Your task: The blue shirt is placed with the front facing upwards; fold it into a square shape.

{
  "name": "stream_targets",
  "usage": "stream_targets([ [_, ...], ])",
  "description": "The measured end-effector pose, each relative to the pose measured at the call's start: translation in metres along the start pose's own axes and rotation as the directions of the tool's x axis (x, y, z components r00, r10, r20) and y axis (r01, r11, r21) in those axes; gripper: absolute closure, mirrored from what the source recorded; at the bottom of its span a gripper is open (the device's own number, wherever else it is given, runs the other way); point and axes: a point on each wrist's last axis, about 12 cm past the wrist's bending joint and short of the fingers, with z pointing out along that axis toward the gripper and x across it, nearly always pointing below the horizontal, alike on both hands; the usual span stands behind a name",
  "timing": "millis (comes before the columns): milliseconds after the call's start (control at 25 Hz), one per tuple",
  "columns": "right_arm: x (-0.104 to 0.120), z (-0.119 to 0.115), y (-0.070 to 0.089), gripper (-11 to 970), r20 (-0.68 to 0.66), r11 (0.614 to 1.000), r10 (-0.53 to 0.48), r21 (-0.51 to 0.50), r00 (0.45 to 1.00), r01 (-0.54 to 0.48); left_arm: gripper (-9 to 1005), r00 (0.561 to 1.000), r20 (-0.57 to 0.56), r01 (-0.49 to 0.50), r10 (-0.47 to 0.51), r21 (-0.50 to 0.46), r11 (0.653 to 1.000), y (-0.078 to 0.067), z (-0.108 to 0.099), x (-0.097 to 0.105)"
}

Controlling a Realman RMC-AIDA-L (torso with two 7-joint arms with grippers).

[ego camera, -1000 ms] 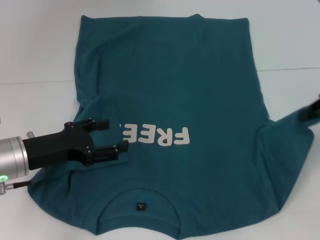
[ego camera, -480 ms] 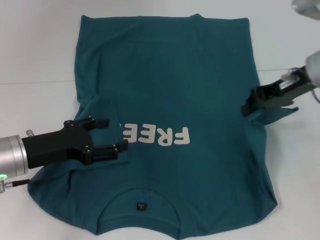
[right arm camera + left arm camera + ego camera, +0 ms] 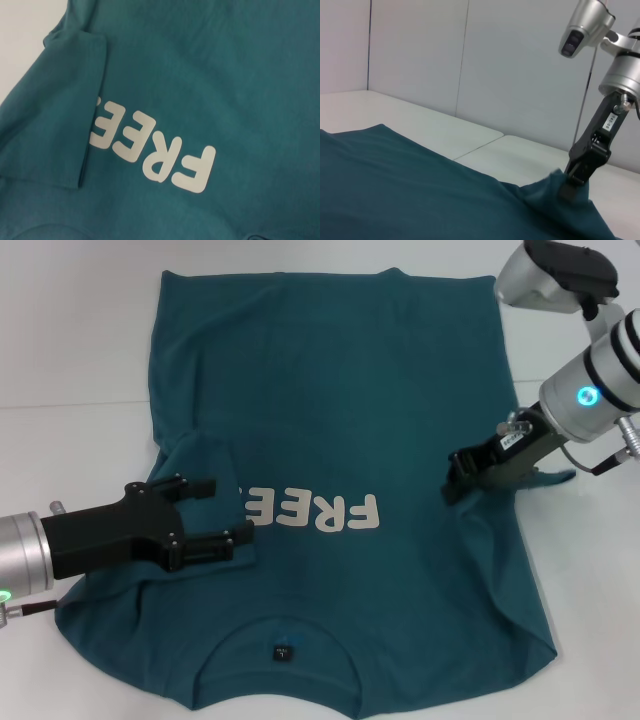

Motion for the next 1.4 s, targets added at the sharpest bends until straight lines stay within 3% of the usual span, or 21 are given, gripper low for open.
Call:
stream_targets([
  [440, -0.003, 0.011, 0.009, 893, -0.045, 0.998, -0.038, 0.04, 0.998, 0.04, 111, 1.0, 0.0, 0.0, 0.0, 0.0, 1.0, 0.0, 0.0, 0.0],
  [960, 0.011, 0.002, -0.018, 885, -0.005, 0.997, 0.079, -0.017, 0.997, -0.079, 111, 1.0, 0.0, 0.003, -0.003, 0.001, 1.0, -0.001, -0.001, 0.001],
  [1400, 0.004, 0.027, 0.011, 879, -0.024, 0.999, 0.026, -0.024, 0.999, -0.026, 110, 1.0, 0.0, 0.001, -0.001, 0.001, 1.0, -0.001, -0.001, 0.001],
])
